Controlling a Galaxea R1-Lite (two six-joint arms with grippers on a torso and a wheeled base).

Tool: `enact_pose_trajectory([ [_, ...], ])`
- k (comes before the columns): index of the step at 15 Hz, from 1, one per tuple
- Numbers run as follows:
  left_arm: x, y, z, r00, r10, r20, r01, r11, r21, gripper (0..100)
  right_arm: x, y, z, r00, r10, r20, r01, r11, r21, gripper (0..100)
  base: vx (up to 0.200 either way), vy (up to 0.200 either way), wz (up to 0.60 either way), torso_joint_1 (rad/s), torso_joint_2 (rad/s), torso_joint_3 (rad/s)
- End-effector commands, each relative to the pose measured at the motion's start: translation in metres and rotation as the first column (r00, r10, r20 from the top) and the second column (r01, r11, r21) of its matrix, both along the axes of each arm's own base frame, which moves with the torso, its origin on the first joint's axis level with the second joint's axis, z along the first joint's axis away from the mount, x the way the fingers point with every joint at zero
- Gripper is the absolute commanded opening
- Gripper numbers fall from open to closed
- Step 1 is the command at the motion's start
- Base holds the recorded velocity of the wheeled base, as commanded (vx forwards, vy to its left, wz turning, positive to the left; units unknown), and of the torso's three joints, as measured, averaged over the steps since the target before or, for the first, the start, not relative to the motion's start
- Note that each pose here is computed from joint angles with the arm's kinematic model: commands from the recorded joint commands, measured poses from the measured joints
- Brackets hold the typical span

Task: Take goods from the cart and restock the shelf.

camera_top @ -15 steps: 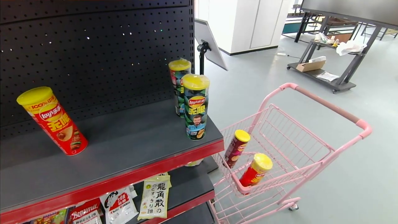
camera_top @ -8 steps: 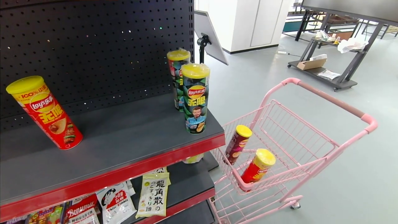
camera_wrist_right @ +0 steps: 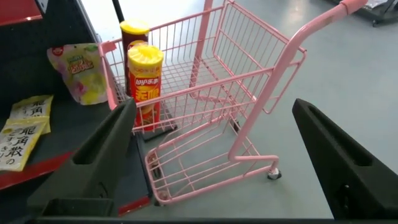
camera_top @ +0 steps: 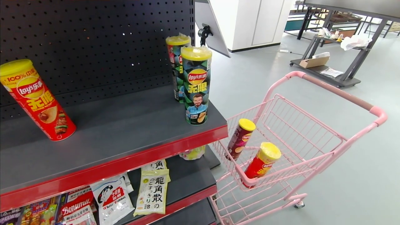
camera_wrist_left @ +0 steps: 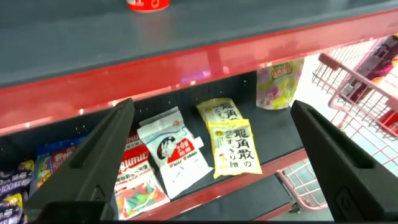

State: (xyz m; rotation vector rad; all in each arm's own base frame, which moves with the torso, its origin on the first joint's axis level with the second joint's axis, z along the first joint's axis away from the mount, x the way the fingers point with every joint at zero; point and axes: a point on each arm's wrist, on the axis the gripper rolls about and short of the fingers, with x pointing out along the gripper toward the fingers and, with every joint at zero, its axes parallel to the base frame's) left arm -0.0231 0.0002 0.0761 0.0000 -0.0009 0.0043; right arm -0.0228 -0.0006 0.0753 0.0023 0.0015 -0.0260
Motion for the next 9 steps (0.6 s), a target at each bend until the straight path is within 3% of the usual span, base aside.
enact_pose_trajectory([
  [1,0.0000,0.0000,-0.0001,1.000,0.000,-0.001,0.000,1.000,0.000,100,0.0000,0.0000,-0.0001,1.000,0.000,-0.002,0.000,1.000,-0.001,100,0.000,0.000,0.00,-0.159,0.39,0.242],
  [9,0.0000,0.0000,-0.0001,1.000,0.000,-0.001,0.000,1.000,0.000,100,0.0000,0.0000,-0.0001,1.000,0.000,-0.002,0.000,1.000,-0.005,100,0.000,0.000,0.00,-0.174,0.50,0.328],
])
